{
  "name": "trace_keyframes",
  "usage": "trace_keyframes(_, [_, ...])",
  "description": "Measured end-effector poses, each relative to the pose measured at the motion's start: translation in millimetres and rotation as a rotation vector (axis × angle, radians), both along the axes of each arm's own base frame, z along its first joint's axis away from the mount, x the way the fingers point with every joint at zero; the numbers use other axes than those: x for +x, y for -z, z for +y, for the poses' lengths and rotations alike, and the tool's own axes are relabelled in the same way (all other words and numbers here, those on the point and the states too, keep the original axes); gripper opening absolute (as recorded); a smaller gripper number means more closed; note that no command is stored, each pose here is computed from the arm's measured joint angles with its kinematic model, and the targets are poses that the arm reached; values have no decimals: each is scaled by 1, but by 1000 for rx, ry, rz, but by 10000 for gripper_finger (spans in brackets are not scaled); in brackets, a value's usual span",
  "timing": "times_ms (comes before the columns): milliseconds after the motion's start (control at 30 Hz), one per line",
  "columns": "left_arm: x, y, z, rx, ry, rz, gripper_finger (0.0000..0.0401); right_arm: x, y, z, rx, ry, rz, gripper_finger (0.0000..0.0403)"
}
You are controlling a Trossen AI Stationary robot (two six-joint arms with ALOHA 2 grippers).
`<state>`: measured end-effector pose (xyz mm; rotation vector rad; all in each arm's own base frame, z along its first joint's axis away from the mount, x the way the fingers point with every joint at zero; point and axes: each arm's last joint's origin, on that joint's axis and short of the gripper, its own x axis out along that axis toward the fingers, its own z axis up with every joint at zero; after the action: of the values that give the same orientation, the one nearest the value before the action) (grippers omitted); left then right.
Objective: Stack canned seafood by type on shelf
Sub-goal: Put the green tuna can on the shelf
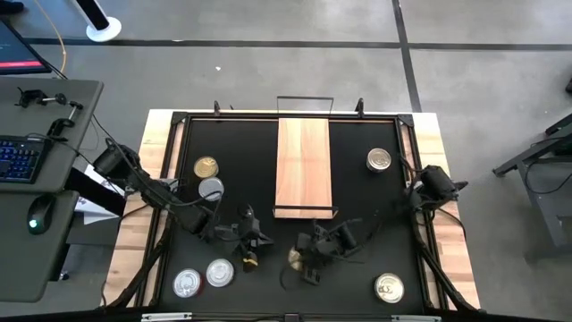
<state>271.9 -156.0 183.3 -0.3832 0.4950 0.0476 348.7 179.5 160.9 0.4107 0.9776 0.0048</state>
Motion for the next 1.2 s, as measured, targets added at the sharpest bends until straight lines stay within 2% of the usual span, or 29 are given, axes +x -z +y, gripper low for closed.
trace_keyframes(167, [4, 10, -4, -13, 32, 8, 0, -22, -38, 2, -3, -57, -2, 0])
trace_keyframes(333, [16, 32, -12, 52, 85, -26, 0, -48, -46, 16, -32, -67, 69, 0])
trace_keyframes(500, [34, 59, -10, 122, 133, -24, 0, -50, -23, 25, -38, 12, 163, 0])
trace_keyframes(633, [45, 58, -9, 177, 143, -63, 0, -41, -7, 23, -34, 83, 169, 0])
trace_keyframes(733, [47, 60, -6, 248, 194, -59, 0, -38, 2, 20, -39, 103, 203, 0])
trace_keyframes(867, [50, 65, -1, 294, 264, -42, 0, -37, 7, 18, -69, 109, 220, 0])
trace_keyframes(1200, [54, 75, 2, 290, 303, -17, 0, -25, 19, 6, -88, 132, 224, 0])
